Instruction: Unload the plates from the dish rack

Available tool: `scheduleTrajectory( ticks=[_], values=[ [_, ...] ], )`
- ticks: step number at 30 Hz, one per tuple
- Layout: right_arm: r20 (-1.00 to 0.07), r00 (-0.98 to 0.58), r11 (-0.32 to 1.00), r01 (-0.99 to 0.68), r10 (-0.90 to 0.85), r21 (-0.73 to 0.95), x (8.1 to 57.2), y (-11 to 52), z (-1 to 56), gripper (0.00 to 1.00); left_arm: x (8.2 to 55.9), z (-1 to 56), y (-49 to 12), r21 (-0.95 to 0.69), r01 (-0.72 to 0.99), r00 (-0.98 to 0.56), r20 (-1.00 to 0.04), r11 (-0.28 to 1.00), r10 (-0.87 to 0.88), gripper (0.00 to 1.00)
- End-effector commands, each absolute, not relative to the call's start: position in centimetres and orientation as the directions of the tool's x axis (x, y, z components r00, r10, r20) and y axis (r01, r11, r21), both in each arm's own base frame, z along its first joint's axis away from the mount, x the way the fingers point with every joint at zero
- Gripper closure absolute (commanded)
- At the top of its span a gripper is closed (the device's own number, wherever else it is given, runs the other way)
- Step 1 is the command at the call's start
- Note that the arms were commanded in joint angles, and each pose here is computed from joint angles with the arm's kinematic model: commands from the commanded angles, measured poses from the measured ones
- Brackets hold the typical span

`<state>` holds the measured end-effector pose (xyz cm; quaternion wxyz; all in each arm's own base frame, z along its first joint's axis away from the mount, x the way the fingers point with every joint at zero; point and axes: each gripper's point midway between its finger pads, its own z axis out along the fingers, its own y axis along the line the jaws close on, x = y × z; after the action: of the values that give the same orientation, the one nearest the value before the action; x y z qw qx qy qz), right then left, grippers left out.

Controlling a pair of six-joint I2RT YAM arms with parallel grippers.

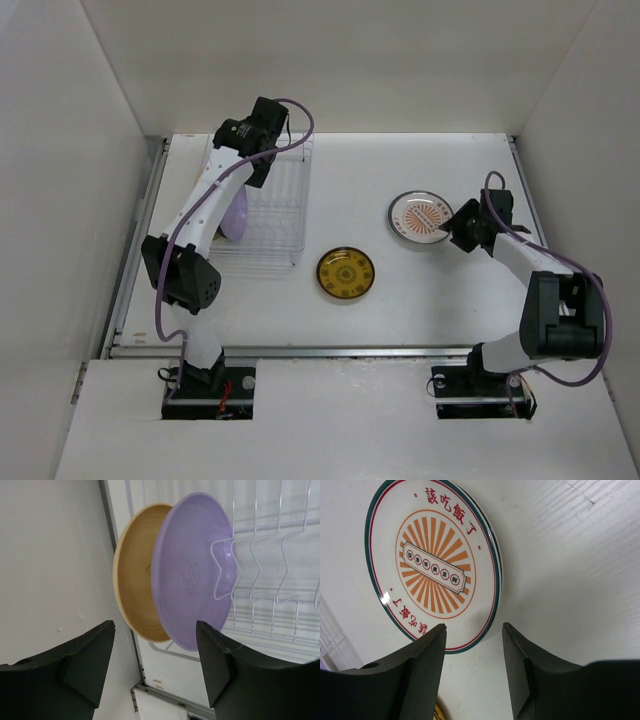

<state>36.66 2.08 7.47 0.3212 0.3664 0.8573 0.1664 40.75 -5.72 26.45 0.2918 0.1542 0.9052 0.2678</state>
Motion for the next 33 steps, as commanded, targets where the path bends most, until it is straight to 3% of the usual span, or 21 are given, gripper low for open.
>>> scheduleTrajectory(
  ticks=[1,9,18,20,24,25,26,33],
  values=[
    [-0.489,-0.507,0.703,0.463,0.709,0.540,38.1,1.8,10.2,0.45,39.5,27.5,-5.9,0.526,0.155,-0.776,-0.459,0.836,0.432,0.38],
    [-0.562,-0.497,0.750,0.424,0.661,0.508,37.1,1.1,12.8,0.45,40.5,24.5,-5.9,0.498,0.213,-0.819,-0.378,0.840,0.432,0.48],
    [-0.605,-0.517,0.796,0.389,0.605,0.464,36.2,0.8,13.8,0.45,41.9,21.3,-1.9,0.551,0.138,-0.893,-0.291,0.823,0.344,0.51],
    [-0.611,-0.511,0.796,0.384,0.605,0.467,36.2,0.8,14.2,0.45,41.7,20.2,-1.4,0.551,0.139,-0.907,-0.263,0.823,0.329,0.55],
    [-0.618,-0.522,0.808,0.356,0.588,0.469,36.1,1.1,14.5,0.45,41.1,19.4,-0.6,0.542,0.128,-0.926,-0.234,0.831,0.295,0.81],
    [-0.613,-0.528,0.808,0.347,0.588,0.476,36.1,1.4,14.5,0.45,41.3,19.7,-0.8,0.534,0.124,-0.923,-0.248,0.837,0.295,0.95],
    [-0.620,-0.520,0.808,0.341,0.587,0.480,36.4,1.3,15.1,0.45,41.4,20.7,-0.8,0.530,0.107,-0.915,-0.279,0.841,0.292,0.98],
    [-0.641,-0.519,0.821,0.279,0.565,0.498,36.7,2.0,17.5,0.45,41.1,28.5,-0.1,0.531,-0.009,-0.840,-0.463,0.847,0.282,1.00]
  ],
)
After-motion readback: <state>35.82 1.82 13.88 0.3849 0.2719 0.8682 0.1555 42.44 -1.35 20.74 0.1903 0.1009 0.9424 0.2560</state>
